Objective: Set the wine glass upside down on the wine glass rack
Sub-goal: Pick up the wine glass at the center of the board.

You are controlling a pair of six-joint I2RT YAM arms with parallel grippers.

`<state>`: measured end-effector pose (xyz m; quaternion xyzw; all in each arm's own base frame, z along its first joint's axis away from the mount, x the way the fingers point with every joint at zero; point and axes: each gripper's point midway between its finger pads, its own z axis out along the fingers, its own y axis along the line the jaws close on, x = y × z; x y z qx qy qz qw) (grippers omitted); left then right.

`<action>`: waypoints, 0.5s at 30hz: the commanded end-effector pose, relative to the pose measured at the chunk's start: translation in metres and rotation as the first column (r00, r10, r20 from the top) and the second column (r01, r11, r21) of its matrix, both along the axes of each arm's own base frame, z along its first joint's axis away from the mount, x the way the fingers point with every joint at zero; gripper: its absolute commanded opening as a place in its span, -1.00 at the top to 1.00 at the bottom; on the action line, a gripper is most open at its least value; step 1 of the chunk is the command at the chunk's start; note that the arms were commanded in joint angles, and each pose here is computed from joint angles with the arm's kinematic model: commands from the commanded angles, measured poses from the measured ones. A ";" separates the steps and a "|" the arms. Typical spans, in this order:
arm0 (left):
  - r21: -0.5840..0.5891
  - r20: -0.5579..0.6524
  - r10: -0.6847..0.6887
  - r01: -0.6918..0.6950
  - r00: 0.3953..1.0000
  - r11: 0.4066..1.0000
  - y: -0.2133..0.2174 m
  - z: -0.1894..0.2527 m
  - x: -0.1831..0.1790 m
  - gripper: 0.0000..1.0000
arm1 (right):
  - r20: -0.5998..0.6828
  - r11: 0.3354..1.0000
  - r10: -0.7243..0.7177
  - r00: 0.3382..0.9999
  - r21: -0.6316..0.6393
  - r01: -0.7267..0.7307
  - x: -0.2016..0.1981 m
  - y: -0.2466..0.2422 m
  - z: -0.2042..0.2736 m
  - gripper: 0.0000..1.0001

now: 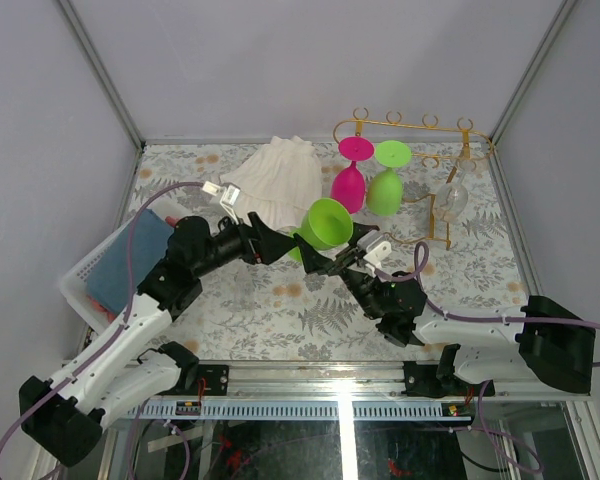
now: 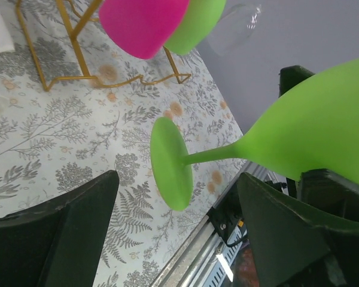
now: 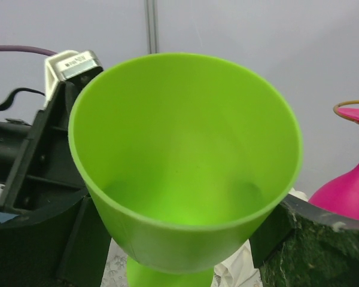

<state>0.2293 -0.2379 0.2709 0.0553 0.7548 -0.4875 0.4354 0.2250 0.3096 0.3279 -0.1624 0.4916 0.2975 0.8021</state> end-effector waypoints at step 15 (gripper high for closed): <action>-0.066 0.045 -0.077 0.080 0.996 0.995 -0.023 0.015 -0.008 0.19 | 0.089 0.982 0.078 0.993 0.168 -0.092 -0.018 -0.005 0.044 -0.53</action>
